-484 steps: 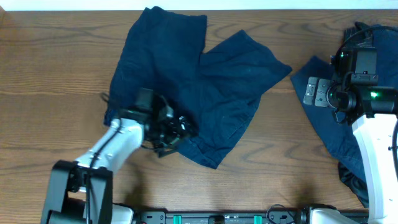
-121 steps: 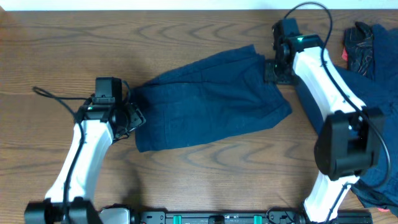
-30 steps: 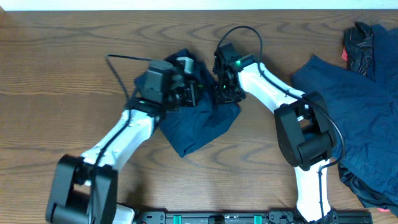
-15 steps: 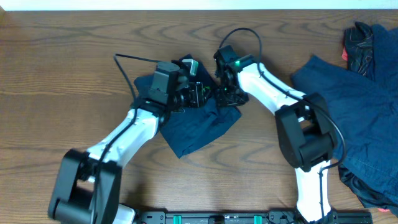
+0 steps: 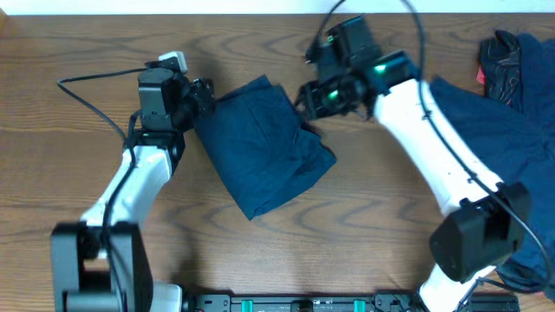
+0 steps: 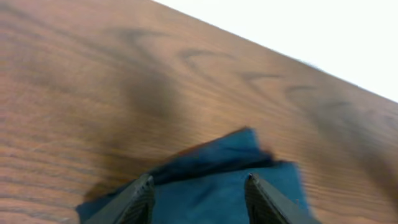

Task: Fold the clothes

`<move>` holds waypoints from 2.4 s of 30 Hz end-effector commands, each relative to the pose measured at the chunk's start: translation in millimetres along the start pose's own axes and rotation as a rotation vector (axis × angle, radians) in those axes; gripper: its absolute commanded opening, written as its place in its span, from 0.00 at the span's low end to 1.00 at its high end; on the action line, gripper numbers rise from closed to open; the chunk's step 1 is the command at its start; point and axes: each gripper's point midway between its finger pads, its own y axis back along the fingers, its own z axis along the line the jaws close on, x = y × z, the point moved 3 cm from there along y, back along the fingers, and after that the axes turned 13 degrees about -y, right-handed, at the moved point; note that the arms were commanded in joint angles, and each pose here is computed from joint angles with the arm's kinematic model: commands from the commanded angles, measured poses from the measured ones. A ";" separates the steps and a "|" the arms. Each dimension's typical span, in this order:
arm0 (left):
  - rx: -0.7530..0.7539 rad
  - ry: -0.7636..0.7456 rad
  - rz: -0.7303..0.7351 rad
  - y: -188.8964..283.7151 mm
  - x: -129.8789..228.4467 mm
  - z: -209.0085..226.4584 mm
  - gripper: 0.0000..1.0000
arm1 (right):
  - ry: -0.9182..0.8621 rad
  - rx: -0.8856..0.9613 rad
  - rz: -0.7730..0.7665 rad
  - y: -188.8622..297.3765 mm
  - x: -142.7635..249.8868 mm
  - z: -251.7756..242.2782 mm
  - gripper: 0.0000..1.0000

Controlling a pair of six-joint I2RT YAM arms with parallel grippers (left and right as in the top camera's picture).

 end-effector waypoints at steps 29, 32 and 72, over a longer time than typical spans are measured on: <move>-0.068 0.264 1.110 68.5 221.4 9.0 0.06 | 0.014 0.724 0.140 -123.1 22.2 -133.8 0.49; -0.055 0.242 1.029 71.7 201.1 5.0 0.07 | 0.010 0.719 0.122 -103.5 10.2 -125.3 0.50; -0.322 -0.161 0.774 13.4 181.7 25.8 0.37 | -0.216 0.570 -0.324 118.5 -23.6 -77.7 0.66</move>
